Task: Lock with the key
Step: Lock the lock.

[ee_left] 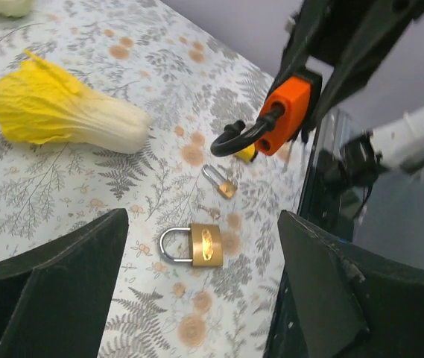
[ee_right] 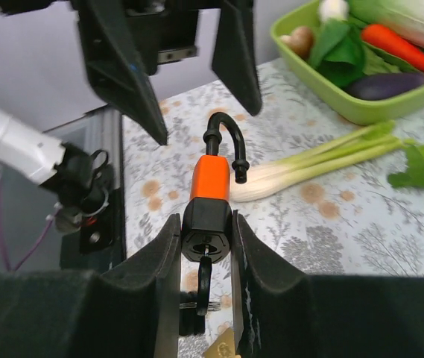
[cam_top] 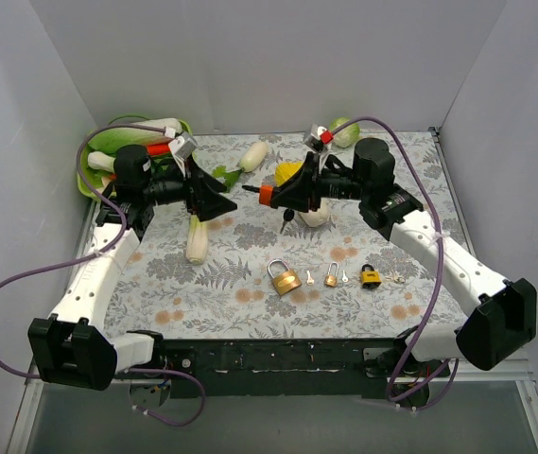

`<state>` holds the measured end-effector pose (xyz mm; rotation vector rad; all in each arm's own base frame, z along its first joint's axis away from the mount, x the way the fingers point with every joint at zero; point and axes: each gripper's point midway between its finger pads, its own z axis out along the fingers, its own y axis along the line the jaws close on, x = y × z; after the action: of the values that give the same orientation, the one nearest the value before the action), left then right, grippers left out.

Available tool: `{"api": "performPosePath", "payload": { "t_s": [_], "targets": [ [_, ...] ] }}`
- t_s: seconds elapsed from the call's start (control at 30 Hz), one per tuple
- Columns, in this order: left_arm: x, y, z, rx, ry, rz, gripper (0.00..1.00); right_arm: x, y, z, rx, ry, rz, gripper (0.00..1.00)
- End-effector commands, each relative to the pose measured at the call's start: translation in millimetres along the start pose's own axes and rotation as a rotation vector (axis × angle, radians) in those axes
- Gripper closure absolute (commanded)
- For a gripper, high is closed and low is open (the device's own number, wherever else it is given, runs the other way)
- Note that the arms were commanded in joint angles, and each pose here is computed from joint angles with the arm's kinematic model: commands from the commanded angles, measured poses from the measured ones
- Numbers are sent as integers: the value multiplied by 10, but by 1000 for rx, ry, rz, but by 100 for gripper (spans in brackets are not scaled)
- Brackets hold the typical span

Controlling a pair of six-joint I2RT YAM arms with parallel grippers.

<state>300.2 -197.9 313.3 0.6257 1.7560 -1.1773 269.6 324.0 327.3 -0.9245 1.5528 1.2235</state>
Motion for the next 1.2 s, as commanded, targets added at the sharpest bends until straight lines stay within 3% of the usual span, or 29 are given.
{"api": "performPosePath", "payload": {
  "t_s": [0.0,0.3,0.57,1.17],
  "targets": [
    [188,-474,-164,296,60,373,21,-174,559,-191,-250,5,-164,99],
    [171,-646,-74,252,66,677,39,-197,699,-318,-259,7,-188,99],
    [122,-782,83,259,67,661,46,-120,786,-358,-303,38,-138,99],
    [164,-937,122,334,87,547,100,-280,674,-325,-229,-25,-237,99]
  ]
}}
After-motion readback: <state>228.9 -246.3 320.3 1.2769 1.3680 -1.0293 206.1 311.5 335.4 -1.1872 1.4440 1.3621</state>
